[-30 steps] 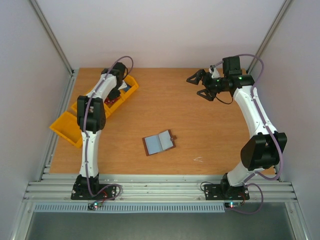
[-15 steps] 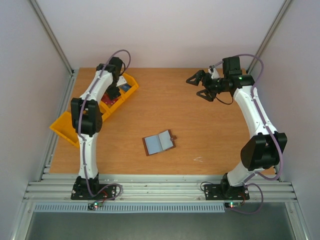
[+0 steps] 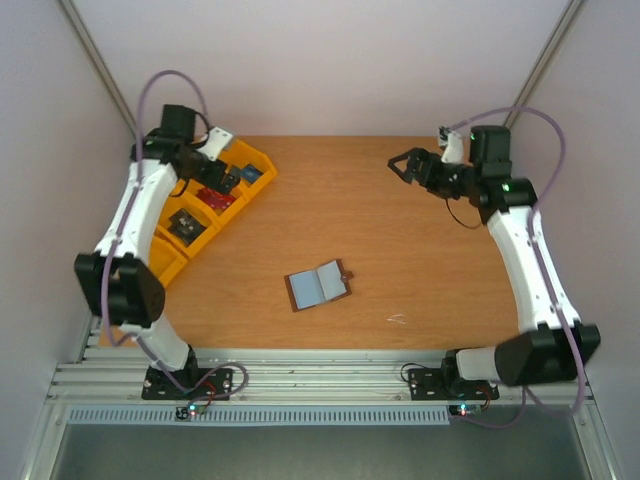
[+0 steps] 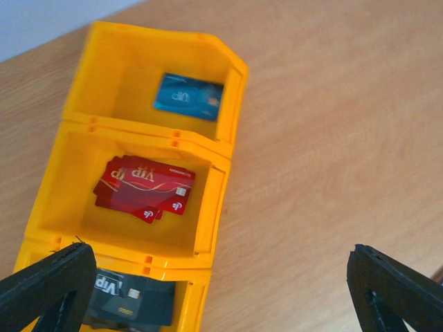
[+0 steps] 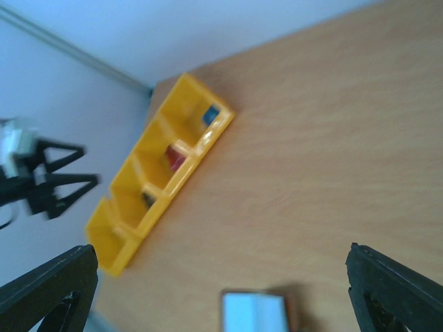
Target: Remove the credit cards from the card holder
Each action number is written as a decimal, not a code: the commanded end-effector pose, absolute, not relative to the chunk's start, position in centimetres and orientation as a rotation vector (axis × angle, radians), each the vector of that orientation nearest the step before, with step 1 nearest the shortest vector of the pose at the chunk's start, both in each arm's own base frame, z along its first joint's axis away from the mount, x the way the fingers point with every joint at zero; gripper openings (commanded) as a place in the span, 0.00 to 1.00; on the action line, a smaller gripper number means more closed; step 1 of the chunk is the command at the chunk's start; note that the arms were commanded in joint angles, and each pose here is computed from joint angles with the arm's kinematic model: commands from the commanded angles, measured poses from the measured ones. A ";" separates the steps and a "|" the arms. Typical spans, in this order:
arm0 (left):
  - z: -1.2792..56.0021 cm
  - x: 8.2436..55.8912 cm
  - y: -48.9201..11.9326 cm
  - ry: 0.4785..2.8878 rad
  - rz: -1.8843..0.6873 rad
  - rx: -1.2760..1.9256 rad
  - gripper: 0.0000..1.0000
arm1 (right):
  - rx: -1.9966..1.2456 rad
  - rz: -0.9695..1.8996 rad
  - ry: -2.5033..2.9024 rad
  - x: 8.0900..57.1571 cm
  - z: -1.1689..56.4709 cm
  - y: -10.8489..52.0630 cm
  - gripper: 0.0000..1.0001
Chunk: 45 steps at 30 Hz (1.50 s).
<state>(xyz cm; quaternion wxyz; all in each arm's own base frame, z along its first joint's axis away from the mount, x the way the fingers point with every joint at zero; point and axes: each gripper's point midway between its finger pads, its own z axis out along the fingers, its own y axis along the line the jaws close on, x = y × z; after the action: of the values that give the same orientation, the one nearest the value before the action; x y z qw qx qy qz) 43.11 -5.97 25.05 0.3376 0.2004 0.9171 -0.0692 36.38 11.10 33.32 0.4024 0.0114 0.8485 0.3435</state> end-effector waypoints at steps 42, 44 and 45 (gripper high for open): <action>11.6 40.6 -1.5 1.813 -0.053 0.060 0.99 | 0.012 0.098 1.906 40.7 9.4 -0.7 0.98; 11.4 40.8 -0.7 1.828 -0.024 0.015 0.99 | 0.012 0.098 1.906 40.7 9.4 -0.7 0.98; 11.4 40.8 -0.6 1.829 -0.023 0.006 0.99 | 0.013 0.099 1.905 40.7 9.5 -0.7 0.98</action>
<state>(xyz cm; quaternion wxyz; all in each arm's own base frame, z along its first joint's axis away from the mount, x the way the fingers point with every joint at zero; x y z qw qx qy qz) 39.77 -2.37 10.01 0.5939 0.0436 0.8024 -0.0392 40.52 -0.59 8.83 0.5696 0.0093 0.8207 0.0441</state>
